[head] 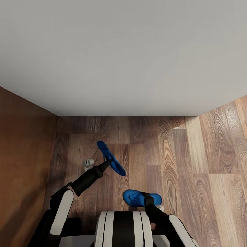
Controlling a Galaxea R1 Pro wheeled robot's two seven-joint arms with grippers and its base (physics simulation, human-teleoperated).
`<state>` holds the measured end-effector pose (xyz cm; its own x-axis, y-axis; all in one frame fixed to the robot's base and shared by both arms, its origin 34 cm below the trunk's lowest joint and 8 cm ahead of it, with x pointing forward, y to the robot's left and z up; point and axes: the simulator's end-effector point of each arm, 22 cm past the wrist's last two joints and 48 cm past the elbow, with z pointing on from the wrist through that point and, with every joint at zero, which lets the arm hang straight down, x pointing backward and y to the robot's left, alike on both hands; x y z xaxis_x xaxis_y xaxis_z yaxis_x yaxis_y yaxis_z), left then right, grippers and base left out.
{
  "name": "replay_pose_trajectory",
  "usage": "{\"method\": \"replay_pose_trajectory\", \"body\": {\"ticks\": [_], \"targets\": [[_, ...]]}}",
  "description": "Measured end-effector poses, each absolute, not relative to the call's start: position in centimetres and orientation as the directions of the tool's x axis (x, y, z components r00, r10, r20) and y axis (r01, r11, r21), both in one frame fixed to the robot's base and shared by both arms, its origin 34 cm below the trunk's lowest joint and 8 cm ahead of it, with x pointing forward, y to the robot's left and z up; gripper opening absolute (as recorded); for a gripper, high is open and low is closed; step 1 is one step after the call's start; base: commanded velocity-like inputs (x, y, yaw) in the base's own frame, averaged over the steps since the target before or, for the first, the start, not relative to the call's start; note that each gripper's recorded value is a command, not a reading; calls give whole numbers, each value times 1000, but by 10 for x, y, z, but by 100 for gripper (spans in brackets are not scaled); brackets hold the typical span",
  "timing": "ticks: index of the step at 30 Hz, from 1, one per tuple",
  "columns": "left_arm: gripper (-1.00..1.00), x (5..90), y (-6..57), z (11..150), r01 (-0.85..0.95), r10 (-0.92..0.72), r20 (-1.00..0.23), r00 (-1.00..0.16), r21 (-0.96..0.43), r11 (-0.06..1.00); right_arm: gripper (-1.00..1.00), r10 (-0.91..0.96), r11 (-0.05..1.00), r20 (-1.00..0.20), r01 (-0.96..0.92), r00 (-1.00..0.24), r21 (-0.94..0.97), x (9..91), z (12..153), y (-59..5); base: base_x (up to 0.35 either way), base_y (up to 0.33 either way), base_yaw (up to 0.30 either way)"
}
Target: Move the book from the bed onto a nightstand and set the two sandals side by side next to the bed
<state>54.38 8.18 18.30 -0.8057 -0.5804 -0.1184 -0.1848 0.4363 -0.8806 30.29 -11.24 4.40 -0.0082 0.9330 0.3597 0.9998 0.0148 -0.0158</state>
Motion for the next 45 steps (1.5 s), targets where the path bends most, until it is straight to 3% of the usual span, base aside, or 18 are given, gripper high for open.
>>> {"method": "replay_pose_trajectory", "body": {"ticks": [45], "targets": [[-100, 544, 82, 181, -186, -580, -118, -806, -880, 437, 100, 933, 15, 360, 1000, -7, -18, 302, 42, -112, 17, 0, 0]]}}
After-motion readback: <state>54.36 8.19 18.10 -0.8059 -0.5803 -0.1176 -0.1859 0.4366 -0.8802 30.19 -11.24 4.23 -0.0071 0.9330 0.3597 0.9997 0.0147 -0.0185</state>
